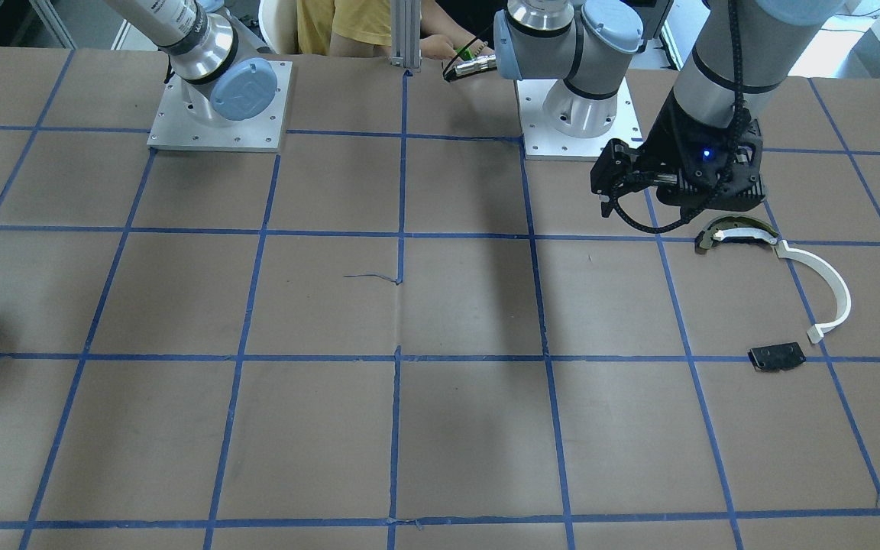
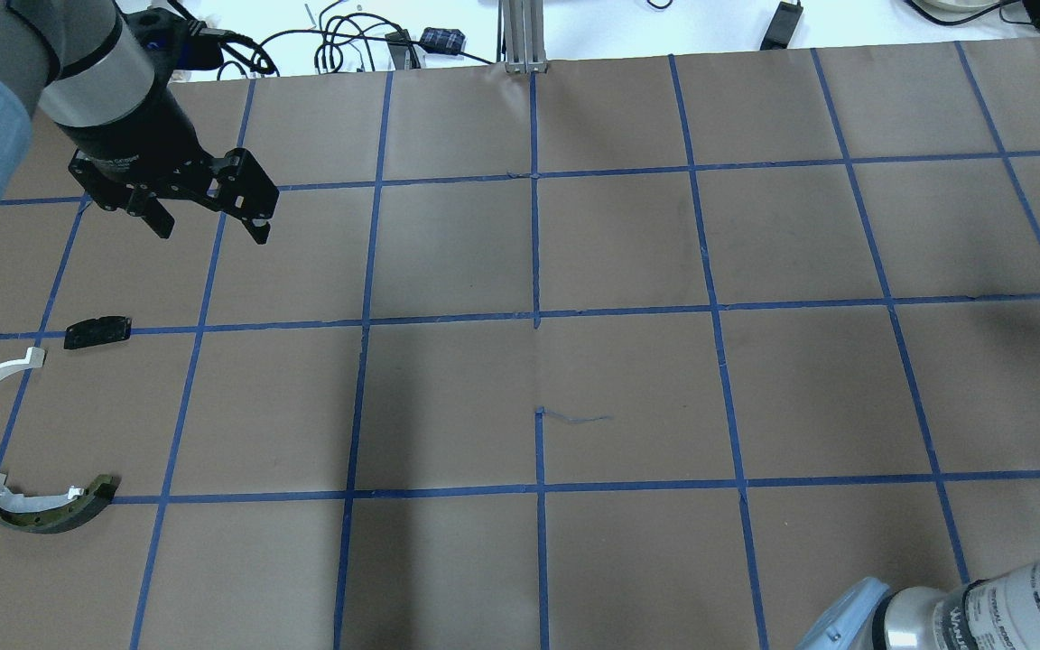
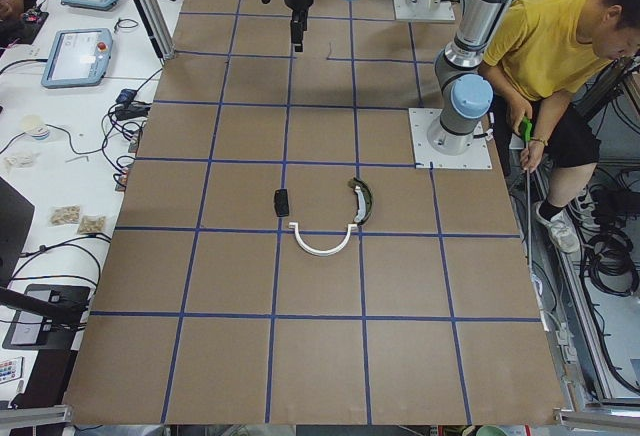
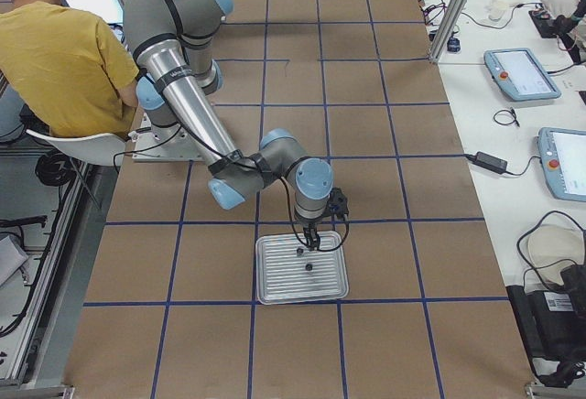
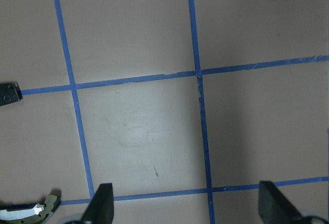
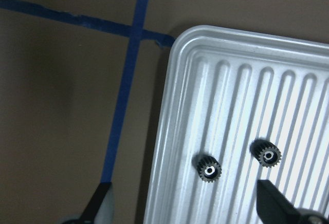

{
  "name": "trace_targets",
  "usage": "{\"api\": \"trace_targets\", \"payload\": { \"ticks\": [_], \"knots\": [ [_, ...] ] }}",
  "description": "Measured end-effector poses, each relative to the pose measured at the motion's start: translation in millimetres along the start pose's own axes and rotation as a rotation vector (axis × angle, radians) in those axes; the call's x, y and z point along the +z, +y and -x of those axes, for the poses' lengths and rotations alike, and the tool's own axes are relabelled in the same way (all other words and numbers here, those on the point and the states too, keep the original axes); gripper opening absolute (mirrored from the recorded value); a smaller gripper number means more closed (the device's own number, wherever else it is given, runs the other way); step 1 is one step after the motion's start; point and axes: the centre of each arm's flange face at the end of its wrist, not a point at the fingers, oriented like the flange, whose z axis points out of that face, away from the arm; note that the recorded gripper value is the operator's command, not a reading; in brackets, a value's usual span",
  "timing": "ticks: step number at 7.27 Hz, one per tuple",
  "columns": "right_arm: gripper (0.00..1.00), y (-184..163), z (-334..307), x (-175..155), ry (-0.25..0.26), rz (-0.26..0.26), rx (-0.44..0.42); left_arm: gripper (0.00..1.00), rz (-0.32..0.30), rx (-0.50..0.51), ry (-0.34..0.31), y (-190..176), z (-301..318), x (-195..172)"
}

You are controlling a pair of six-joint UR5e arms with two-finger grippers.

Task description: Place bearing gear from tray to pile

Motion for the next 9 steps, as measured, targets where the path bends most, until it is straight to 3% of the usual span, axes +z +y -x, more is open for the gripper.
{"api": "trace_targets", "payload": {
  "ticks": [3,7,9],
  "knots": [
    [0.84,11.1,-17.7,34.4,-0.002,0.0,0.019,1.0,0.001,0.002,0.0,-0.5,0.1,0.7],
    [0.72,14.4,-18.4,46.8,-0.022,0.011,0.026,1.0,0.002,0.002,-0.001,-0.3,0.2,0.7],
    [0.59,12.9,-20.6,55.7,-0.032,0.01,0.028,1.0,0.001,0.002,-0.002,-0.2,0.3,0.3]
  ]
}}
